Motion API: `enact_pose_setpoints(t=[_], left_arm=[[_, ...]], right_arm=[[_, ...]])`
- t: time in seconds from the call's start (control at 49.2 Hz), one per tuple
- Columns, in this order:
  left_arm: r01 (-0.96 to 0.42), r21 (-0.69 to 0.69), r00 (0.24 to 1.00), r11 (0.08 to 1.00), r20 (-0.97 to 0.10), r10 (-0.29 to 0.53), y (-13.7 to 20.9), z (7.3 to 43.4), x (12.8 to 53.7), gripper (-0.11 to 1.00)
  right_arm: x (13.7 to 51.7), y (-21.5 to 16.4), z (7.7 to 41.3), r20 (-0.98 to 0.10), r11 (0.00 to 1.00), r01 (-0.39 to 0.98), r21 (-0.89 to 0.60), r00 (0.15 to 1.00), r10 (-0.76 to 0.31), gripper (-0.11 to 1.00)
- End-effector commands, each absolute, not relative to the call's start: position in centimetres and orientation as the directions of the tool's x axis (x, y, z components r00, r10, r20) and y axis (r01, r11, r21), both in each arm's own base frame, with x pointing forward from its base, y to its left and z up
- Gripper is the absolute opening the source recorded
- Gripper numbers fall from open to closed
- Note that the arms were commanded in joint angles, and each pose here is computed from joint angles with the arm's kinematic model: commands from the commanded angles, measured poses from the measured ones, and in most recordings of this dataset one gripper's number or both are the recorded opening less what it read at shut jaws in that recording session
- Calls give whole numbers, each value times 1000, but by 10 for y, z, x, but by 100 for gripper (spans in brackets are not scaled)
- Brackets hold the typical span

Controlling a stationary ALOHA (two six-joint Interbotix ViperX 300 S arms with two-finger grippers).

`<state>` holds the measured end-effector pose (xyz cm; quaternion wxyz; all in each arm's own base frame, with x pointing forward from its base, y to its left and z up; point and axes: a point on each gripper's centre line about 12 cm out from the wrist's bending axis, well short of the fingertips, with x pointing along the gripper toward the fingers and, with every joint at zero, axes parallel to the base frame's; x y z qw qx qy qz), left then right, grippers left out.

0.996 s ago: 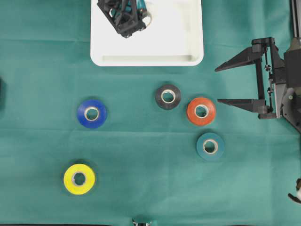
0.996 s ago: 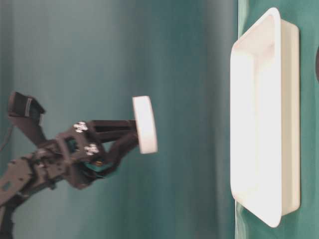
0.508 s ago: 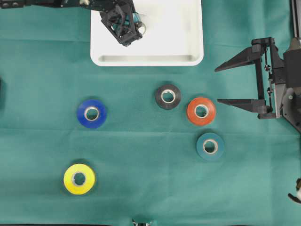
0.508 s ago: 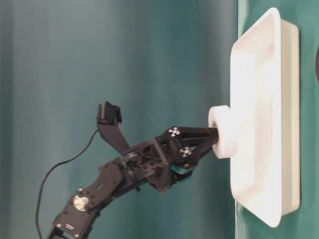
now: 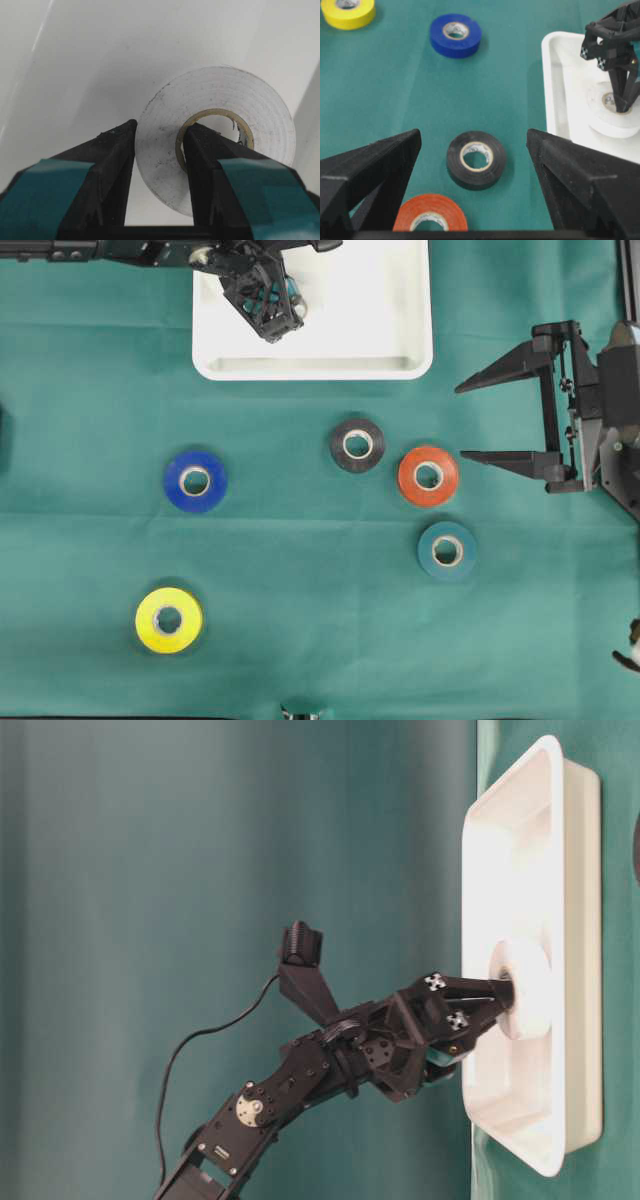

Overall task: Pick up the tape from a random location and place it into the white case.
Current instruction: 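Lower the white roll into the tray and open the left gripper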

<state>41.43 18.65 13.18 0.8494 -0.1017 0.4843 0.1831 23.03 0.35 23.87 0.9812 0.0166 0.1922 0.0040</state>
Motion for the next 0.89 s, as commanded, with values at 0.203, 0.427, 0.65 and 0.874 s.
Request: enact_pose_setpoints(t=[0.203,0.427,0.65,0.874], left_arm=[[-413,4,494,911,-839,227,190,146,417,26],[-415,2,499,910,-836,230,191,149,419,27],[-418,-2,504,908,-832,231,191,152,419,74],[-417,-1,508,909,-830,232,190,155,418,97]], right_arm=[[234,4,249,-348,999,-2,34,937,14,92],[234,4,249,-348,999,-2,34,937,14,92],[235,4,250,-347,999,-3,35,938,14,92],[235,4,250,-347,999,-3,35,938,14,92]])
